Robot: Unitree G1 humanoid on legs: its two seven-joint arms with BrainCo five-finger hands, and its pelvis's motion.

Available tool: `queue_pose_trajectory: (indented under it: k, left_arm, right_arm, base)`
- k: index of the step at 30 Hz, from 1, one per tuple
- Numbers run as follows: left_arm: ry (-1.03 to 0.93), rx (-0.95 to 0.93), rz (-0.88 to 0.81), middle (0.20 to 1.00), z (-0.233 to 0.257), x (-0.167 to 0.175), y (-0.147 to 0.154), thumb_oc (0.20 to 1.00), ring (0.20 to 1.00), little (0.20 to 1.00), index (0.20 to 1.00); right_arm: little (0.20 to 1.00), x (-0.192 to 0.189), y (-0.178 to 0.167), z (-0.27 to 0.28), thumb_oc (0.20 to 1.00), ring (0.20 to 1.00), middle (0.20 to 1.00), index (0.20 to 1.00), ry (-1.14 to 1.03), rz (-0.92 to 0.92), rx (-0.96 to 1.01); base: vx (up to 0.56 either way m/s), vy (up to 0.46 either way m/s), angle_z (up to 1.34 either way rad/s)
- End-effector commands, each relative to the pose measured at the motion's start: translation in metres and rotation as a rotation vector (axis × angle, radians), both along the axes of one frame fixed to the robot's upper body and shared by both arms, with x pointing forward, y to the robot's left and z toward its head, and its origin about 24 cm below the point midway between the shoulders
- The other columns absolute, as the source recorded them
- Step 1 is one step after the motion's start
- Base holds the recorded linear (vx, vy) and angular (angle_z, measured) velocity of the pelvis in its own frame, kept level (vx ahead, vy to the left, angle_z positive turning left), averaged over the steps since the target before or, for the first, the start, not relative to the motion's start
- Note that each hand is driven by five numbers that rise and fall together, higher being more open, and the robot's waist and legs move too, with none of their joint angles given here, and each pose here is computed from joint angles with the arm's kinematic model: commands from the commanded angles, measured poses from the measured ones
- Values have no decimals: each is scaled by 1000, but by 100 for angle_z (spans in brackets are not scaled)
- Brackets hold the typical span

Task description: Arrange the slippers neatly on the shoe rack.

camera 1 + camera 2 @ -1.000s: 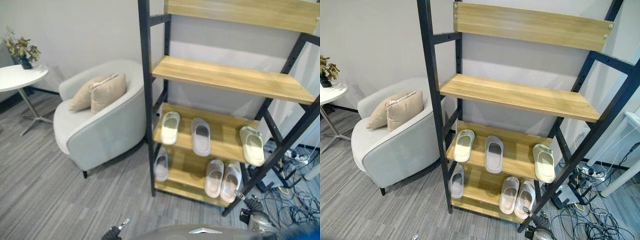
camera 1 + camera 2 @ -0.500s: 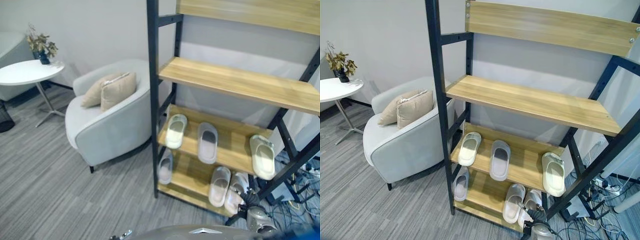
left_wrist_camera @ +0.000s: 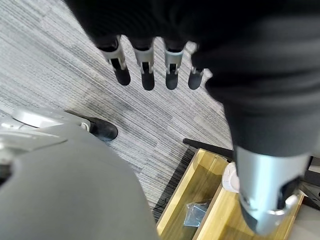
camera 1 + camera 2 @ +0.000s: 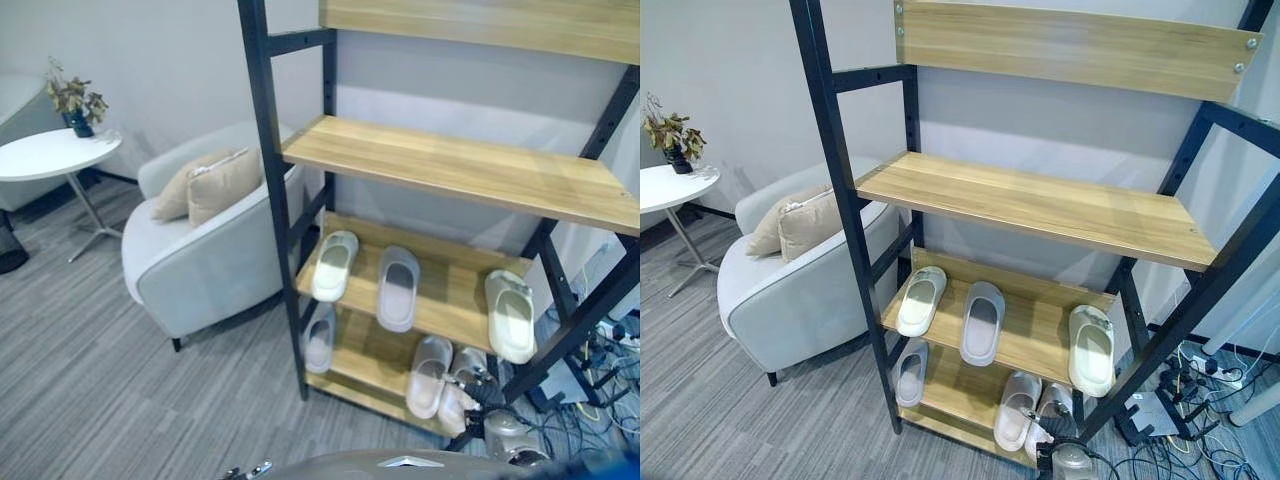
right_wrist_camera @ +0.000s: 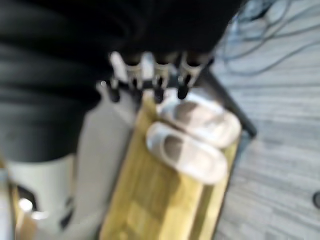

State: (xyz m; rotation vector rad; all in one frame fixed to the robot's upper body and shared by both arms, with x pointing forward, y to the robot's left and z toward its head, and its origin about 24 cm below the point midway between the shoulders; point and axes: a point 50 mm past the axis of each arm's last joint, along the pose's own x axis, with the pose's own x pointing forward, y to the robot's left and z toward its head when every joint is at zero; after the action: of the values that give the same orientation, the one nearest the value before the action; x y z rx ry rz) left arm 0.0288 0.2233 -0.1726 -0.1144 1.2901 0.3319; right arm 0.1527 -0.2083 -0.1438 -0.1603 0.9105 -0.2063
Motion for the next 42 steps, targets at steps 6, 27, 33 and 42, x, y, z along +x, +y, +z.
queue_pose_trajectory:
  k: [6, 27, 33, 42]
  left_arm:
    - [-27, -94, -114, 1000, -4, 27, -40, 1000, 1000, 1000, 1000]
    - [-22, -146, -121, 1000, -5, 18, -50, 1000, 1000, 1000, 1000]
    - [-55, -132, -37, 1000, -4, 21, -48, 1000, 1000, 1000, 1000]
    - [-39, -144, -43, 1000, -5, 16, -48, 1000, 1000, 1000, 1000]
  right_arm:
    - [1000, 20, 22, 6, 1000, 1000, 1000, 1000, -68, 102, 35]
    - [1000, 11, 14, 32, 1000, 1000, 1000, 1000, -183, 381, 279]
    - [1000, -24, 34, 71, 1000, 1000, 1000, 1000, -397, 540, 226]
    - [1000, 25, 30, 100, 1000, 1000, 1000, 1000, -541, 504, -5]
  base:
    - [0, 0, 0]
    - [-2, -1, 2]
    - [-44, 13, -20]
    - [4, 9, -4]
